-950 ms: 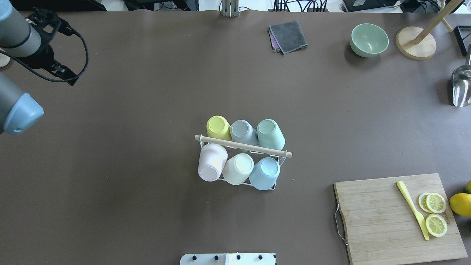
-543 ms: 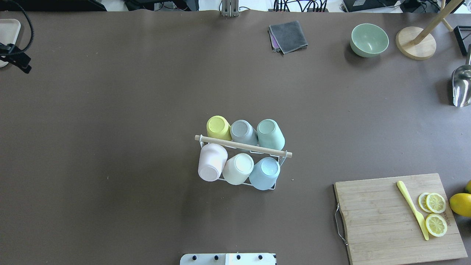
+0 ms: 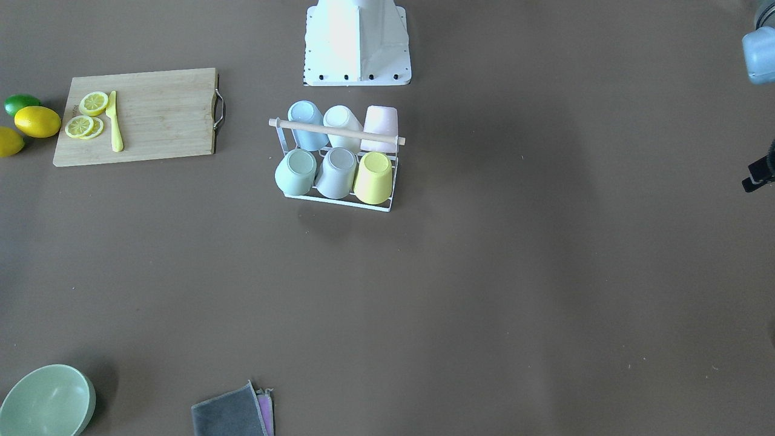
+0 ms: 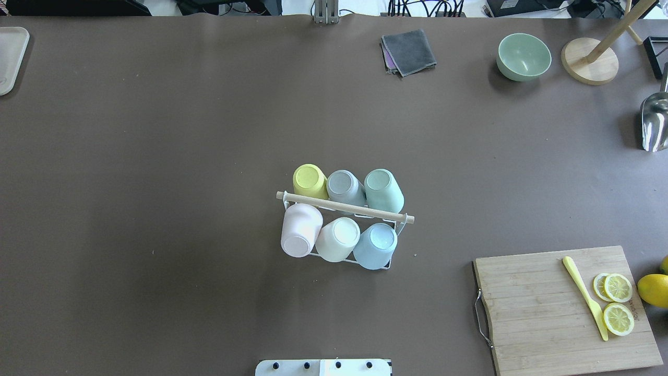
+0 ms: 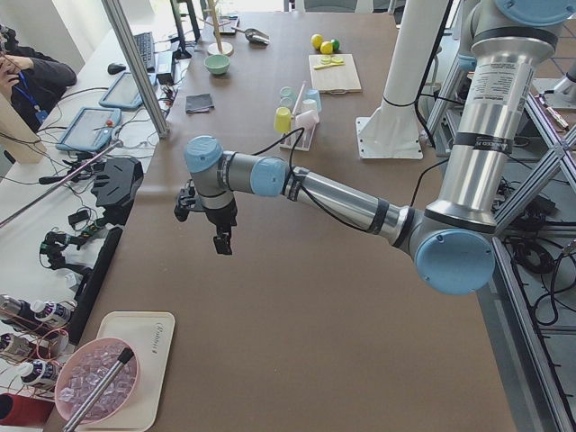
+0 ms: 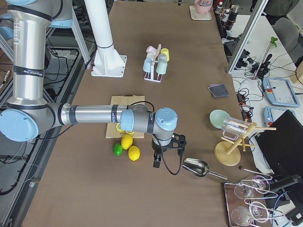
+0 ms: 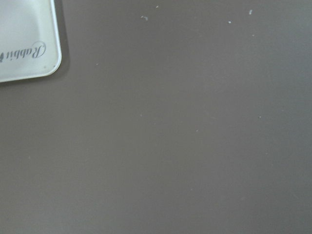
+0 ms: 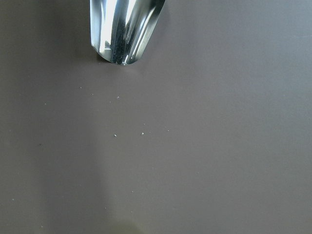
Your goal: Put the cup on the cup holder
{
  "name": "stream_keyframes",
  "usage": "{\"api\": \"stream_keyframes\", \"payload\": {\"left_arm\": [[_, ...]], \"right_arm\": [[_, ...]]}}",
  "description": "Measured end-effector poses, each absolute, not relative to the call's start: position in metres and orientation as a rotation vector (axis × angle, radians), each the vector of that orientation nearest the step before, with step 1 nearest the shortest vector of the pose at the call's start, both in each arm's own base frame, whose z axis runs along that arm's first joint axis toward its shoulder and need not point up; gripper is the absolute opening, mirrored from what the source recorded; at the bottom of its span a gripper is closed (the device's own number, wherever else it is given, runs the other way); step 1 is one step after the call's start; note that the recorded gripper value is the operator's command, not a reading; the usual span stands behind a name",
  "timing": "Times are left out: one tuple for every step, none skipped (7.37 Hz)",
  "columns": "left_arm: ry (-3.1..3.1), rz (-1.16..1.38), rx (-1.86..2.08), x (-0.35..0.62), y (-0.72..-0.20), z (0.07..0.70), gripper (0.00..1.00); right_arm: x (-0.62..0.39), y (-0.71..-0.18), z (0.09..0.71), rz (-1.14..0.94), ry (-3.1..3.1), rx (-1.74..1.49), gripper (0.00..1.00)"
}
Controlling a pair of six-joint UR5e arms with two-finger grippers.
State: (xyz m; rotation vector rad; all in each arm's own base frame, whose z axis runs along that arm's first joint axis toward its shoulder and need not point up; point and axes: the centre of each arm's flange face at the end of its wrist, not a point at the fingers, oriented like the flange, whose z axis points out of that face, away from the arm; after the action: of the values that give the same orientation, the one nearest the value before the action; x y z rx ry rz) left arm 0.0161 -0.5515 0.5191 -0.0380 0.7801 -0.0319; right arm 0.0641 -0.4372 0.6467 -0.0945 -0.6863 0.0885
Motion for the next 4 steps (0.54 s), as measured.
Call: {"api": "stream_keyframes", "payload": {"left_arm": [[0.811,-0.077,-0.069,-0.003,-0.534,0.541,0.99],[0.827,-0.113,-0.091,-0.019,-0.514,0.561,0.99],[0.833,-0.126,-0.100,-0.032,-0.487,0.581,0.99],[0.835,-0.114,-0.092,-0.041,-0.459,0.599,0.99]], "right_arm": [[0.064,-0.437,0.646,0.088,-0.686,-0.094,1.00],[0.064,-0.438,0.646,0.088,-0.686,-0.093,1.00],[0.065,-0.438,0.645,0.088,-0.687,-0.091,1.00],[0.065,-0.437,0.644,0.090,-0.688,-0.088,1.00]]}}
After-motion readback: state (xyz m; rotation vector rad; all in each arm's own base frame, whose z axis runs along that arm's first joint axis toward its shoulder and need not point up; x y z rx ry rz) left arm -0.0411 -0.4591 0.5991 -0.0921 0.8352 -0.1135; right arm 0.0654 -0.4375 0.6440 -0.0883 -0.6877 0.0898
